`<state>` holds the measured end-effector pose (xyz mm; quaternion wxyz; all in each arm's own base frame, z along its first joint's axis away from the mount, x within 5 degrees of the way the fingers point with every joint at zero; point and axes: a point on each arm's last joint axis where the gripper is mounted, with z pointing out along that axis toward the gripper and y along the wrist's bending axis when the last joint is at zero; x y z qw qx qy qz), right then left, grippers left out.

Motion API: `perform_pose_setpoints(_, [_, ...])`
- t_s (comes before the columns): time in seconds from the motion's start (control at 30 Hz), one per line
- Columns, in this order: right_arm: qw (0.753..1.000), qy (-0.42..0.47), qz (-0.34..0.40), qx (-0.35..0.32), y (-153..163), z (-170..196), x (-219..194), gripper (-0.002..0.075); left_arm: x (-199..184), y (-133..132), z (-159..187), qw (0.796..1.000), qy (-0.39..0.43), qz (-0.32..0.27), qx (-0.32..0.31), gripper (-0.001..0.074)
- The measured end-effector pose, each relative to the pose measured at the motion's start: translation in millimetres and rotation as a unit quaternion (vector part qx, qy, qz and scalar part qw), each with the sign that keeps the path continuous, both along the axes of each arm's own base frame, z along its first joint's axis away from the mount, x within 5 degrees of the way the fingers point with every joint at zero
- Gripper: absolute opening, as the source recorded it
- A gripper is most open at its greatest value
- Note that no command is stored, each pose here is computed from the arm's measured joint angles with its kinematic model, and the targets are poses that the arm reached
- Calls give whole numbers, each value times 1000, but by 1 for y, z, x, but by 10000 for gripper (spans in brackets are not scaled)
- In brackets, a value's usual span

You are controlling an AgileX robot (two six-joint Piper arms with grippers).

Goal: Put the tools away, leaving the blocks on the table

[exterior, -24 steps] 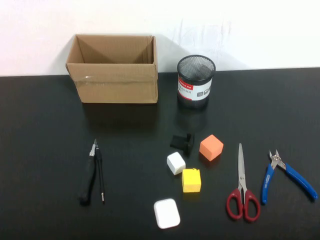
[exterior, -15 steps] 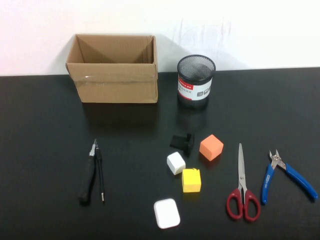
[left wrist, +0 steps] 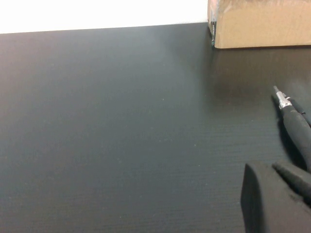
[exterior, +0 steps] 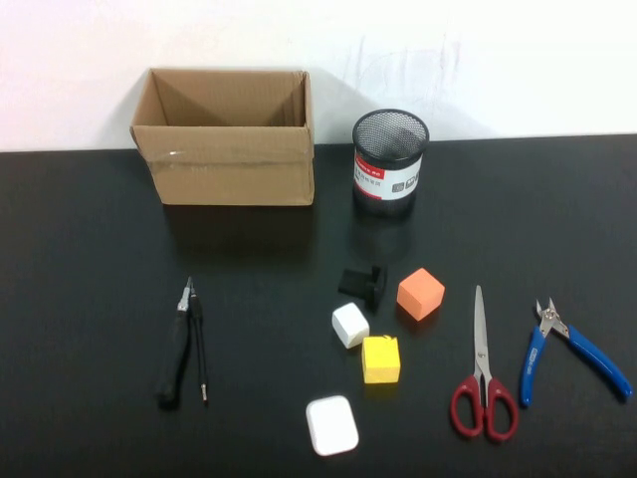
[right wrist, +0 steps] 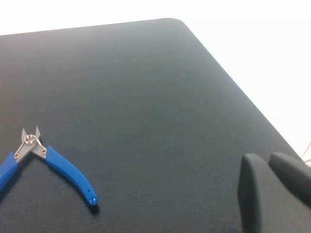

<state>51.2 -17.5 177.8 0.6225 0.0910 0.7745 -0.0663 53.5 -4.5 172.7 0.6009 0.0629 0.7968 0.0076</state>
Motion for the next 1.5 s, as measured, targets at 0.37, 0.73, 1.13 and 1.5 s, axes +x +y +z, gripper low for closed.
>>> perform_pose_setpoints(0.37, [1000, 0, 0, 0, 0, 0, 0, -8, 0, 0, 0, 1000, 0, 0, 0, -4])
perform_pose_setpoints(0.73, [1000, 0, 0, 0, 0, 0, 0, -8, 0, 0, 0, 1000, 0, 0, 0, -4])
perform_pose_setpoints(1.13, [1000, 0, 0, 0, 0, 0, 0, -8, 0, 0, 0, 1000, 0, 0, 0, -4])
perform_pose_setpoints(1.5, [1000, -12, 6, -1, 1, 2, 1, -8, 0, 0, 0, 1000, 0, 0, 0, -4])
